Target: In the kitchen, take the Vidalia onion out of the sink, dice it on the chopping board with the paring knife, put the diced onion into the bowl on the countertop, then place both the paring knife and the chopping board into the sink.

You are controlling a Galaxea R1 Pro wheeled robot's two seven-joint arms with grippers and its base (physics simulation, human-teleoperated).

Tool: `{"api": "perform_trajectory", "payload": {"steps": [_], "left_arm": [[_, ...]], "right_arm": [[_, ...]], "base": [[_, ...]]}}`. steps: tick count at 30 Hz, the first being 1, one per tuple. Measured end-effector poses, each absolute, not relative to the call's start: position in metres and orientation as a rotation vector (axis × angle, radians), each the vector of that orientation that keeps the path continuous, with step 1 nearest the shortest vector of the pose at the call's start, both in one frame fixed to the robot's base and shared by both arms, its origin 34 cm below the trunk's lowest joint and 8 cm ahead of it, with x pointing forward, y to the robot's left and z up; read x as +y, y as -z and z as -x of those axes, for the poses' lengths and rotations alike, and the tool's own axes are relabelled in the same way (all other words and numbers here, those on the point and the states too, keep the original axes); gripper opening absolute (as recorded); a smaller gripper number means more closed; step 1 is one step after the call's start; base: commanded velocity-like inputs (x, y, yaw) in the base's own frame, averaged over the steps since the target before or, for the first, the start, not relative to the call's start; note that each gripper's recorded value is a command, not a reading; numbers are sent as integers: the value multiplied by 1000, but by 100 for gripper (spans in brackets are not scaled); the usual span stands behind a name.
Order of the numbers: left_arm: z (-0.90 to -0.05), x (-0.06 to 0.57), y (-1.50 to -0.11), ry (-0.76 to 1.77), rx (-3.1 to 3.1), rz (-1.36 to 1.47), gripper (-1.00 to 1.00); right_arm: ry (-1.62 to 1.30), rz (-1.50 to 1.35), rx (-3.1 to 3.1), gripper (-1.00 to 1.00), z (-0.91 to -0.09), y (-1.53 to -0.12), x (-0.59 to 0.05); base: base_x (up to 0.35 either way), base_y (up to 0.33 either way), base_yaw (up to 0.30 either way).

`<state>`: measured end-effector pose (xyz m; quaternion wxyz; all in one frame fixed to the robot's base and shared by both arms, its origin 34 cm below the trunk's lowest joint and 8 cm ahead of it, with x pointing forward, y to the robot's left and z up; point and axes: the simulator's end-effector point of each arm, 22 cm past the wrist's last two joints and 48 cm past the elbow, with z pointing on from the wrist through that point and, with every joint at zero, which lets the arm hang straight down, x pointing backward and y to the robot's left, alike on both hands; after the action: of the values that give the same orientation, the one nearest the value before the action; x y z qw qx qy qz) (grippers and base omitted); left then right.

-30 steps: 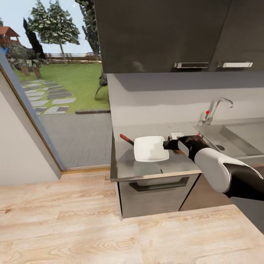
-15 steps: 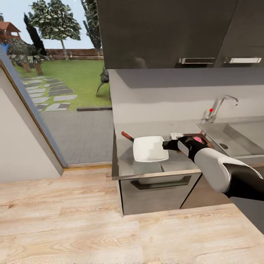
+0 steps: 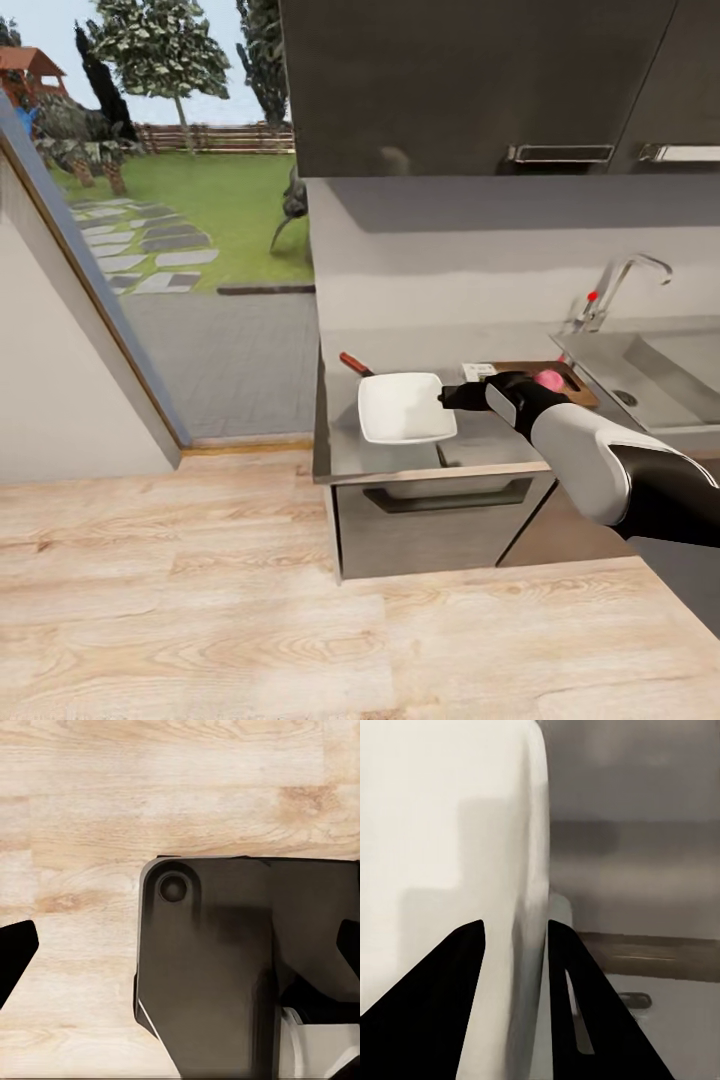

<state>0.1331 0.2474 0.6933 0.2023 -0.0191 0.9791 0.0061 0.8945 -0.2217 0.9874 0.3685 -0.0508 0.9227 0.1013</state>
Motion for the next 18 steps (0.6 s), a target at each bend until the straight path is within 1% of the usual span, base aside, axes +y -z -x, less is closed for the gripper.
{"api": "perform_trajectory", "payload": {"steps": [7,18], "left_arm": [[-128,244,-692,-14,2746,59,100],[-127,244,-692,-15,2749,59,100]], "right_arm": [[-263,131,2375,-100,-894,-982,-221],[-254,121,2389,-100,-893,-980,-226]], "base": [[0,0,75],[0,0,4]]}}
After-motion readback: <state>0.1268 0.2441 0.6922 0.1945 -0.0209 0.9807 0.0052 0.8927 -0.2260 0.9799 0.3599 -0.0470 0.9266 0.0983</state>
